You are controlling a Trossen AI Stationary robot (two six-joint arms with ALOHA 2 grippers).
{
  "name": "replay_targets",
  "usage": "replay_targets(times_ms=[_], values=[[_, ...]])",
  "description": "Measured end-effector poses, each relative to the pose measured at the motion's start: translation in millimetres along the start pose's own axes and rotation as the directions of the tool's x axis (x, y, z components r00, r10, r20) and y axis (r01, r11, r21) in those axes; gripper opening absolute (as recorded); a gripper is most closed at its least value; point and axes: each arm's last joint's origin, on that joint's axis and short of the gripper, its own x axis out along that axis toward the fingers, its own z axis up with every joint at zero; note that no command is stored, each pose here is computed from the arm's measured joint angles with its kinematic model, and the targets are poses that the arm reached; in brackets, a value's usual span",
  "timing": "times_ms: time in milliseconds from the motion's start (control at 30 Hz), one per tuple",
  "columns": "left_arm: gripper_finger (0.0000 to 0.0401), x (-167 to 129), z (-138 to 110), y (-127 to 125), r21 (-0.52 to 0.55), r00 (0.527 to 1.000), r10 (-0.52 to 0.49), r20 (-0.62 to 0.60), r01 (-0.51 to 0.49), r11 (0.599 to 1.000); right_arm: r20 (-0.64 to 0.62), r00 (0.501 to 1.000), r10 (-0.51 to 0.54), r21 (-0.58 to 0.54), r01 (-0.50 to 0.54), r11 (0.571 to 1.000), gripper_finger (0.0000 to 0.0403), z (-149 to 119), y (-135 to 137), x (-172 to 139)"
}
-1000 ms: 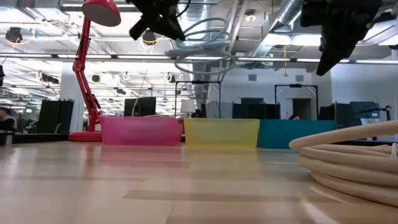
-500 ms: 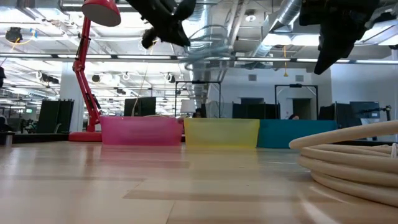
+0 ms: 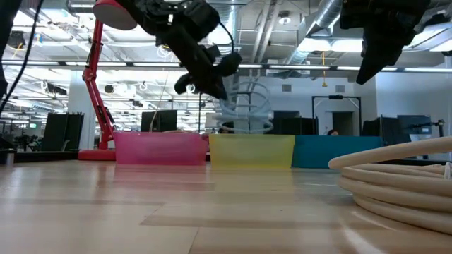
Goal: Pick & Place USB Port
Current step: Put the bottom blue charger cable into the yellow bin, then put the right brown charger cable into the red bin
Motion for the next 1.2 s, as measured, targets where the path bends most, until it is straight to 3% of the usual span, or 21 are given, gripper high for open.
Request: replay_targets(times_ms=[567, 1000, 1200], values=[[0.0016, 40.5, -34.3, -5.0, 0.033, 0.996, 0.037, -0.082, -0.034, 0.999, 0.0, 1.0, -0.001, 0.0, 0.001, 1.0, 0.0001, 0.0, 0.0, 0.0], [0.0101, 40.3, -31.6, -6.2, 0.031, 0.998, 0.022, -0.061, -0.021, 0.999, 0.0, 1.0, -0.003, -0.001, 0.003, 1.0, 0.0001, -0.1, -0.2, 0.0], [0.0119, 36.1, -28.9, -9.4, 0.011, 0.993, -0.074, -0.087, 0.075, 0.997, 0.0, 1.0, -0.003, -0.002, 0.003, 1.0, 0.0001, -0.2, -0.2, 0.0]])
